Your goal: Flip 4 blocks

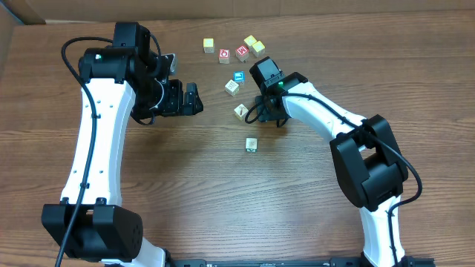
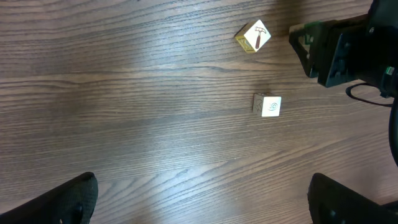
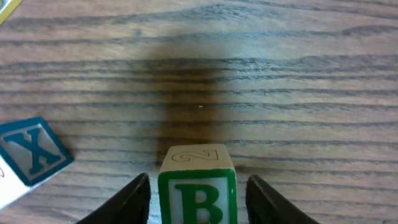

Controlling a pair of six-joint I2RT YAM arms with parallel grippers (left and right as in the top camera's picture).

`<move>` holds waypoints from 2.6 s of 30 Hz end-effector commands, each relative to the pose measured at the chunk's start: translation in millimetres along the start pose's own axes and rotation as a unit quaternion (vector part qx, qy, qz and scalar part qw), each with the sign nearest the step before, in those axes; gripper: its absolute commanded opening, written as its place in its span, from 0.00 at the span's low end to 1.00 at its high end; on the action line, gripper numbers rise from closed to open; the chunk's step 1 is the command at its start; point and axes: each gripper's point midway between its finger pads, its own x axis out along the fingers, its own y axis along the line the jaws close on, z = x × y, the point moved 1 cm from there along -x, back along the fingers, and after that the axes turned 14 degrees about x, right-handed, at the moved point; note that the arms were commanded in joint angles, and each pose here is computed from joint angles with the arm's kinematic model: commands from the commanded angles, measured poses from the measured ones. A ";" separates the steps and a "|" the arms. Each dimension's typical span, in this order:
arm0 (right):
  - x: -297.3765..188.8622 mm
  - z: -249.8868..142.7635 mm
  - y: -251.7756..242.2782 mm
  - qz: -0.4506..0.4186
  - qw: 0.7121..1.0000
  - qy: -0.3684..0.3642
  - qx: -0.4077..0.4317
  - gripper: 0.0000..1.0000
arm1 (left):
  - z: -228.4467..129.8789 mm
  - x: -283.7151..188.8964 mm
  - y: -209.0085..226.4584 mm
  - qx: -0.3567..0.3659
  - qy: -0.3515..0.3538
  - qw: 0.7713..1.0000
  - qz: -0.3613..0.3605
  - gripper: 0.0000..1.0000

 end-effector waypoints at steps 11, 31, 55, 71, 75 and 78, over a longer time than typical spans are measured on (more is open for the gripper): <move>-94.5 34.6 14.4 0.039 0.998 -0.054 0.013 0.35 | 7.2 -3.6 -4.5 0.003 -0.011 1.000 -0.006 1.00; -103.6 27.0 3.8 0.031 0.998 -0.047 0.037 1.00 | 7.2 -3.4 -4.5 0.002 -0.010 1.000 -0.006 1.00; 1.6 5.5 1.9 -0.016 1.000 0.014 0.009 0.50 | 7.2 -3.4 -4.5 0.002 -0.010 1.000 -0.006 1.00; -25.0 15.9 3.5 -0.013 1.000 0.008 0.011 0.25 | 7.2 -3.4 -4.5 0.002 -0.010 1.000 -0.006 1.00; -79.0 31.1 8.3 0.001 1.000 -0.007 0.015 0.24 | 7.2 -3.4 -4.5 0.002 -0.010 1.000 -0.006 1.00; -119.2 33.8 9.4 0.014 0.999 -0.006 0.034 0.24 | 7.2 -3.4 -4.5 0.002 -0.010 1.000 -0.006 1.00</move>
